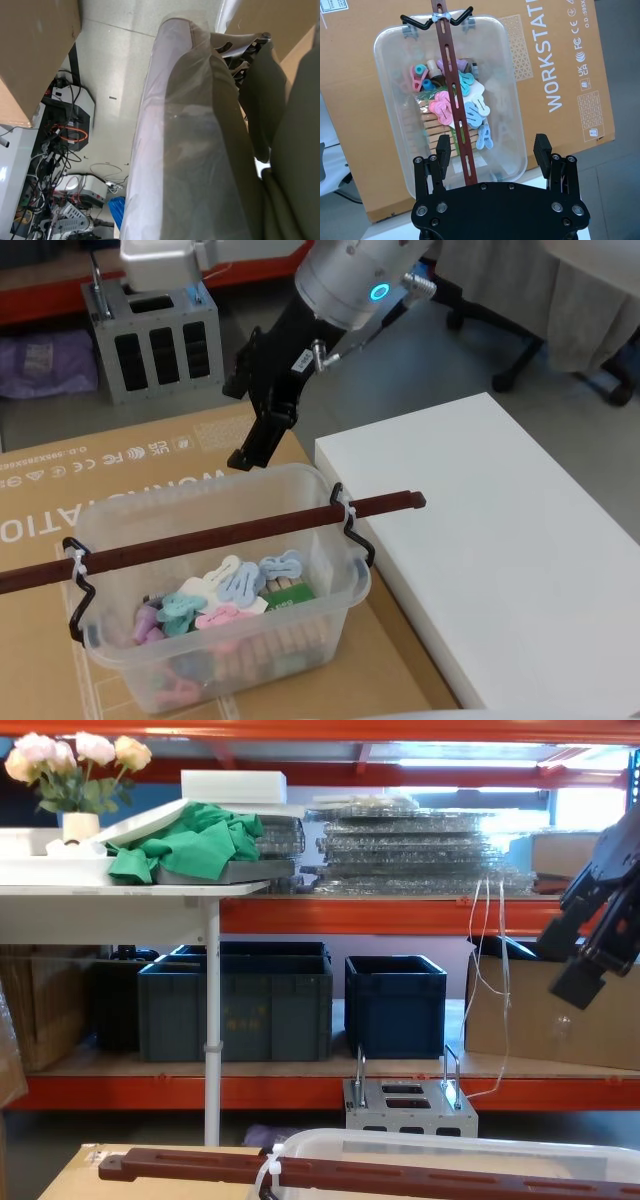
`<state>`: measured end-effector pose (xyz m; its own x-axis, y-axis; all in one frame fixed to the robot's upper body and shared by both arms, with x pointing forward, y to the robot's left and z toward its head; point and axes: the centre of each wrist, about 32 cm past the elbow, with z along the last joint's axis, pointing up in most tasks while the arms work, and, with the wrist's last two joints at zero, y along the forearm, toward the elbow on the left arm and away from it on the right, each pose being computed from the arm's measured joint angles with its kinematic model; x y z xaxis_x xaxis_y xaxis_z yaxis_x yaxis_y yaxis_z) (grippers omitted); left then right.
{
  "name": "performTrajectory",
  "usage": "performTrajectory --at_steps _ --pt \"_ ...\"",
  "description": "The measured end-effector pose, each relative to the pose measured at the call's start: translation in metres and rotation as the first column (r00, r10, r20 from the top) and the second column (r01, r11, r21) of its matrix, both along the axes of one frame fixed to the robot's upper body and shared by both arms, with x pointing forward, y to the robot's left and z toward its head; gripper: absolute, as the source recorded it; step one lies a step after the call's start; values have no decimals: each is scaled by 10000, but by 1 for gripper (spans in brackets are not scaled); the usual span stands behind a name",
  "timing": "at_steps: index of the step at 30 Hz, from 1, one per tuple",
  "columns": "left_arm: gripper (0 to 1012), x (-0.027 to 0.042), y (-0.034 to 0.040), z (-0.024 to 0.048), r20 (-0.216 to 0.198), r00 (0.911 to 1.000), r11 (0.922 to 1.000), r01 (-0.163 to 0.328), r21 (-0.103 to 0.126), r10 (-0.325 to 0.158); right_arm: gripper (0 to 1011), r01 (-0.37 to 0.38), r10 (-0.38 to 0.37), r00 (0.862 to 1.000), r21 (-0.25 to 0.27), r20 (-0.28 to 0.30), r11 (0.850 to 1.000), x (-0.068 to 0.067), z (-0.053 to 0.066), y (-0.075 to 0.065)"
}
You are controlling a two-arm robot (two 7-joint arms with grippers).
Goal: Use one hand to grasp the basket and place it at the designated location.
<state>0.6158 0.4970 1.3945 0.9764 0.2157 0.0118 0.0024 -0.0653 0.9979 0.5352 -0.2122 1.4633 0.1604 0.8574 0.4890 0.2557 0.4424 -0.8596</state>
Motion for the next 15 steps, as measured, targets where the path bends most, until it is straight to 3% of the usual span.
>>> performTrajectory --at_steps 15 --pt "0 0 -2 0 0 10000 10000 6 -3 -6 1001 -371 360 9991 -494 -221 9981 67 -175 227"
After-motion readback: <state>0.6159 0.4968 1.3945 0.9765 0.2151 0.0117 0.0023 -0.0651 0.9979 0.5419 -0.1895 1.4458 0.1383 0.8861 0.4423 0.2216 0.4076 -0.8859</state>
